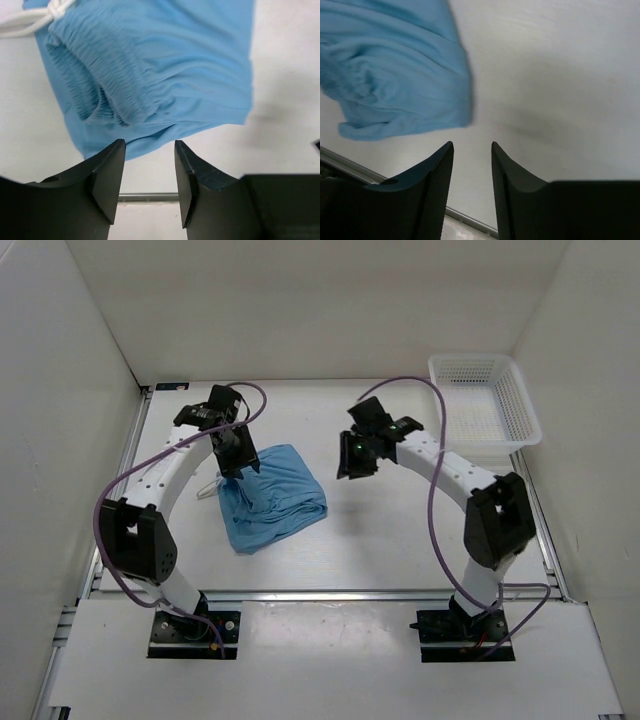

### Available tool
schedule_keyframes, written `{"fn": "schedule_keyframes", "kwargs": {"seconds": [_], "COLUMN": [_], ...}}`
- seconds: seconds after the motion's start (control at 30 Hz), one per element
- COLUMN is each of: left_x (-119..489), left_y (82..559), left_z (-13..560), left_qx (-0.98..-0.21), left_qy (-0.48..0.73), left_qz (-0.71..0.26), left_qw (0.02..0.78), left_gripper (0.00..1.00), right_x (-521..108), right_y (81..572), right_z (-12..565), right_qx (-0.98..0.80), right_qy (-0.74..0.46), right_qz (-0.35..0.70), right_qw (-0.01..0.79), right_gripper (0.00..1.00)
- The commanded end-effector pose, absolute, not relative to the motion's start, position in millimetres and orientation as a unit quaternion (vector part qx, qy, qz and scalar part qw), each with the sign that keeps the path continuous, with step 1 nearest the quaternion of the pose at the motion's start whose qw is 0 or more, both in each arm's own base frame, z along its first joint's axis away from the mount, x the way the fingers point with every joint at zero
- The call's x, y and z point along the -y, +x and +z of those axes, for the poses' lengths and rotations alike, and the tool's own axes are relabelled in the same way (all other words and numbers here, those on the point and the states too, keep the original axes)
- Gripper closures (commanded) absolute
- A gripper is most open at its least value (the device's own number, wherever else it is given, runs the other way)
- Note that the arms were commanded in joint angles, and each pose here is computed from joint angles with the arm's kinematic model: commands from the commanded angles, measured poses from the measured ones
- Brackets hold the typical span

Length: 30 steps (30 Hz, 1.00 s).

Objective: Fold and stack the shorts
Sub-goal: Fold the shorts

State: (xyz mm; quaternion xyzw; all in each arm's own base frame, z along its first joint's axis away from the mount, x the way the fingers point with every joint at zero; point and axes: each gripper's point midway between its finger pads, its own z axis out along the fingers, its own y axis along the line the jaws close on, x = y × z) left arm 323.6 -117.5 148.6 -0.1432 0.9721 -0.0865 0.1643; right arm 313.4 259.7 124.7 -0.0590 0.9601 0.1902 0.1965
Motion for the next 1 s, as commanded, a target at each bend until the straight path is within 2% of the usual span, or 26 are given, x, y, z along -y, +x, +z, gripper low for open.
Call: {"fn": "schedule_keyframes", "kwargs": {"seconds": [0.0,0.07,0.1,0.13,0.2,0.3,0.4,0.53,0.57,0.63,0.77,0.83,0.97], "left_x": [128.8,120.5,114.9,107.3,92.5,77.3,72.7,68.3,68.3,74.1,90.8,104.0,117.8], "left_y": [335.3,346.8,352.3,354.7,356.1,358.5,357.5,355.4,355.4,362.7,374.4,371.7,389.9], "left_z": [167.9,138.9,129.2,118.1,88.1,63.6,52.9,40.2,40.2,38.2,40.7,34.2,47.6], "left_qx": [-0.963,-0.966,-0.966,-0.968,-0.972,-0.974,-0.976,-0.979,-0.979,-0.980,-0.986,-0.992,-0.994], "left_qy": [-0.146,-0.162,-0.170,-0.173,-0.185,-0.193,-0.194,-0.189,-0.189,-0.179,-0.139,-0.111,-0.070], "left_qz": [-0.118,-0.106,-0.097,-0.084,-0.067,-0.054,-0.048,-0.041,-0.041,-0.046,-0.043,-0.030,-0.019], "left_qw": [0.192,0.174,0.169,0.159,0.126,0.102,0.088,0.072,0.072,0.072,0.076,0.057,0.081], "left_gripper": [0.46,0.43,0.43,0.43,0.43,0.43,0.43,0.43,0.43,0.43,0.43,0.40,0.35], "right_x": [-320.6,-335.4,-339.9,-345.4,-349.3,-348.9,-347.2,-342.7,-339.6,-326.8,-306.6,-290.8,-260.2], "right_y": [322.4,318.0,316.1,313.7,311.8,311.2,300.9,293.0,292.5,298.3,293.2,285.5,268.9], "right_z": [136.5,114.4,106.4,104.2,82.9,60.8,41.9,34.8,35.3,34.5,39.1,43.4,54.4], "right_qx": [-0.940,-0.943,-0.942,-0.940,-0.944,-0.948,-0.953,-0.955,-0.956,-0.967,-0.972,-0.974,-0.978], "right_qy": [-0.129,-0.139,-0.141,-0.145,-0.147,-0.144,-0.133,-0.113,-0.112,-0.081,-0.048,-0.038,0.000], "right_qz": [0.255,0.266,0.274,0.286,0.278,0.270,0.264,0.266,0.261,0.223,0.205,0.188,0.150], "right_qw": [0.187,0.146,0.132,0.119,0.102,0.086,0.070,0.065,0.069,0.087,0.107,0.120,0.148], "right_gripper": [0.58,0.42,0.30,0.25,0.19,0.19,0.28,0.63,0.83,1.00,1.00,1.00,1.00]}}
